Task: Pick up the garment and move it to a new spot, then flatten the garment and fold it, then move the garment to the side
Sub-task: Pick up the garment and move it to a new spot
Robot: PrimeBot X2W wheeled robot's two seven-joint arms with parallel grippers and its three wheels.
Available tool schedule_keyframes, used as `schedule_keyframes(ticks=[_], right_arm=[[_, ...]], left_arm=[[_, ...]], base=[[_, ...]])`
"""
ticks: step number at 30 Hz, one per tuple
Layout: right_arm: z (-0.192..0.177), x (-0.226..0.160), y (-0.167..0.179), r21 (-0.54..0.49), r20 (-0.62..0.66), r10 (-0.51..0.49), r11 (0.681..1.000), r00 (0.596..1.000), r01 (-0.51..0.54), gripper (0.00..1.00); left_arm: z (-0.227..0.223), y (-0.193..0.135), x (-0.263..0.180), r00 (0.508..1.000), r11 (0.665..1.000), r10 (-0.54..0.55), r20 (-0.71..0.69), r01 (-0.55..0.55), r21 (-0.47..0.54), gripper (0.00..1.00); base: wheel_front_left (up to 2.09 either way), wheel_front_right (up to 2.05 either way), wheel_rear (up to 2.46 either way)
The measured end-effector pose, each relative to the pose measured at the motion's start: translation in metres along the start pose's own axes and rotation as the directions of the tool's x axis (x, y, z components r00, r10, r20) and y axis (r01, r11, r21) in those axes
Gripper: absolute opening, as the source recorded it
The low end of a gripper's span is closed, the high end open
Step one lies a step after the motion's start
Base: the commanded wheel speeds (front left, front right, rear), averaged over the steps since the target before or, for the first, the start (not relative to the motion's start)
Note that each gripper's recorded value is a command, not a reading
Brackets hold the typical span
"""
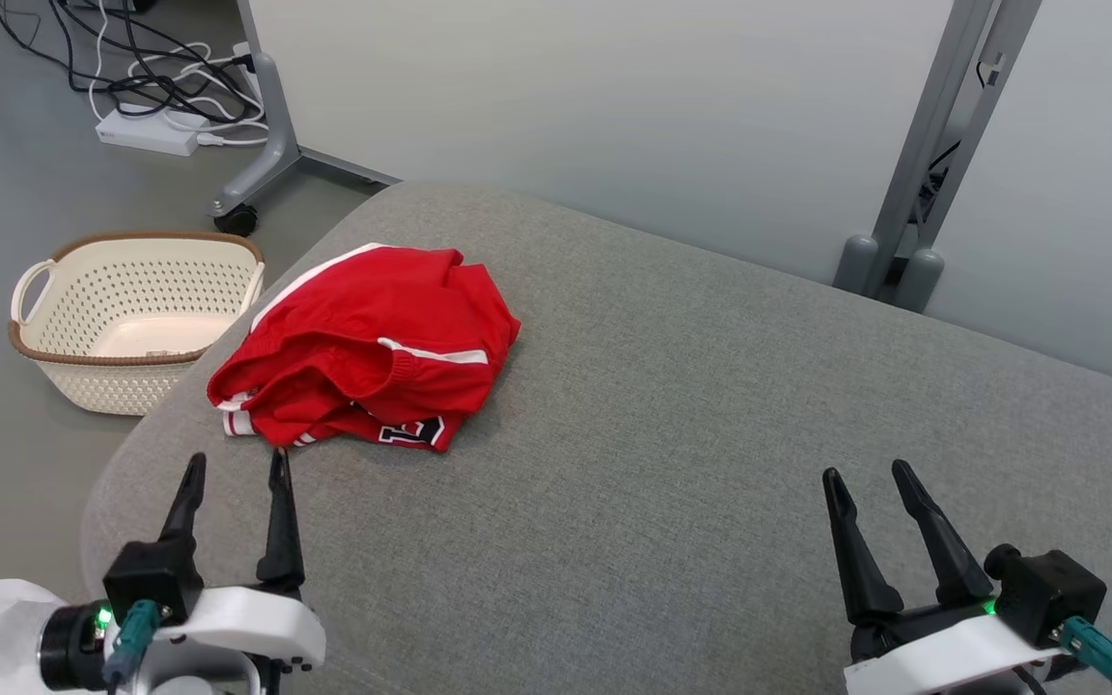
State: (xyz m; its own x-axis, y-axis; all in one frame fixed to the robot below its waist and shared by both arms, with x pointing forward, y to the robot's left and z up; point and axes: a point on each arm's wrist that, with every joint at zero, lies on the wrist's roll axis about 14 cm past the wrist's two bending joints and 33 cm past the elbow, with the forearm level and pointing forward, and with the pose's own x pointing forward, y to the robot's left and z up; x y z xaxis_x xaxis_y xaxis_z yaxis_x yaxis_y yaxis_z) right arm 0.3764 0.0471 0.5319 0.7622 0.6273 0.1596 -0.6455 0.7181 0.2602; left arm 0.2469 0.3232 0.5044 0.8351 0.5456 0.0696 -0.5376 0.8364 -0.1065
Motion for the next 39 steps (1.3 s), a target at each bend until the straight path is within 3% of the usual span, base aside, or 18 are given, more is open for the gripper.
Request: schedule_keyframes(ticks=[6, 13, 17, 22, 24, 39], right_arm=[[-0.001, -0.002, -0.008, -0.015, 0.002, -0.015, 1.000, 1.000, 0.015, 1.00], [0.001, 0.009, -0.017, -0.031, 0.021, -0.017, 0.999, 1.000, 0.017, 1.00], [-0.006, 0.014, -0.029, -0.030, 0.013, -0.033, 0.999, 0.999, 0.033, 1.00], [-0.014, 0.014, -0.040, -0.026, -0.004, -0.056, 0.998, 0.998, 0.055, 1.00], [-0.021, 0.015, -0.048, -0.048, -0.020, -0.066, 0.997, 0.998, 0.065, 1.00], [-0.035, 0.016, -0.071, -0.049, -0.045, -0.106, 0.993, 0.993, 0.104, 1.00]], left_arm=[[0.012, -0.004, 0.037, 0.997, 0.997, -0.070, 0.015, 0.070, 0.044, 1.00], [-0.001, -0.011, 0.096, 0.976, 0.985, -0.132, -0.174, 0.149, 0.087, 1.00], [-0.029, -0.023, 0.123, 0.923, 0.972, -0.144, -0.357, 0.200, 0.126, 1.00], [-0.041, -0.036, 0.142, 0.881, 0.960, -0.145, -0.451, 0.237, 0.152, 1.00], [-0.057, -0.044, 0.149, 0.827, 0.960, -0.141, -0.545, 0.250, 0.130, 1.00], [-0.102, -0.062, 0.165, 0.658, 0.955, -0.090, -0.748, 0.269, 0.122, 1.00]], base=[[0.00, 0.00, 0.00], [0.00, 0.00, 0.00], [0.00, 0.00, 0.00], [0.00, 0.00, 0.00], [0.00, 0.00, 0.00], [0.00, 0.00, 0.00]])
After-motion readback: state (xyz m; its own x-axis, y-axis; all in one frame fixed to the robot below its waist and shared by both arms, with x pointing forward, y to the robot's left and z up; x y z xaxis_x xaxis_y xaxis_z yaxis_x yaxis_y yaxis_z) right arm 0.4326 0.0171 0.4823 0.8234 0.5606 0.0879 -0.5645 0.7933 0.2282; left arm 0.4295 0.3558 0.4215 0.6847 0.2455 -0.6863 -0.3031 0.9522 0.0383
